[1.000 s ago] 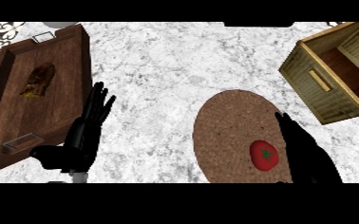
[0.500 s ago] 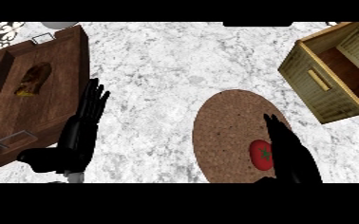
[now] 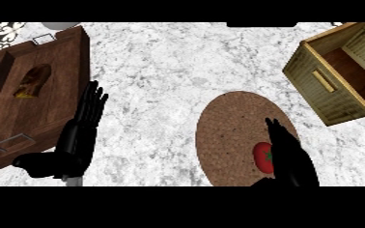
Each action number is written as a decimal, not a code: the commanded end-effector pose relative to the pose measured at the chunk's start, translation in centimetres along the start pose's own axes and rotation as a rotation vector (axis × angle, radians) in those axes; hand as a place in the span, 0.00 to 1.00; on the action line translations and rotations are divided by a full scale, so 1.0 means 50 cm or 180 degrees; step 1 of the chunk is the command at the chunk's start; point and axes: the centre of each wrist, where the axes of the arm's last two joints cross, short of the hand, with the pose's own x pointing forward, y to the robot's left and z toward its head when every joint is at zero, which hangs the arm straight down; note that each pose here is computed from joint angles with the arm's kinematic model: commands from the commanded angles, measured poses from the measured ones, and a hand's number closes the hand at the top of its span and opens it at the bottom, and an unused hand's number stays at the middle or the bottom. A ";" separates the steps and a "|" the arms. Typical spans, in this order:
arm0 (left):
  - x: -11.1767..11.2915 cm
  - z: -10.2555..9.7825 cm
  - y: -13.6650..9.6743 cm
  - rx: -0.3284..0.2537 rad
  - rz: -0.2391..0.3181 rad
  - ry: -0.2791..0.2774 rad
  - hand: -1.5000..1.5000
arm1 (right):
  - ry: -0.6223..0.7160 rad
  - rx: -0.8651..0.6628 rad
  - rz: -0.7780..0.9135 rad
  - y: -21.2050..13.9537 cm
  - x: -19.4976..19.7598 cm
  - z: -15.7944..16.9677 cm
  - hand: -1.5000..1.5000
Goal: Pick the tomato from the placemat and place it in the basket
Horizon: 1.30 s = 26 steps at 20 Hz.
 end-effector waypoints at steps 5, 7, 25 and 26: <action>0.001 -0.029 0.035 0.0157 -0.0188 -0.0101 0.50 | -0.0011 0.0187 0.0111 0.018 -0.014 -0.045 1.00; 0.003 -0.014 0.034 0.0172 -0.0151 -0.0044 0.50 | -0.0179 0.0223 0.0424 0.028 -0.019 -0.029 1.00; 0.007 -0.001 0.027 0.0145 -0.0170 -0.0053 0.50 | -0.2454 0.0669 0.1467 0.021 -0.108 0.010 1.00; 0.007 -0.016 0.026 0.0199 -0.0155 -0.0047 0.50 | -0.2627 0.0556 0.1428 -0.006 -0.110 0.010 1.00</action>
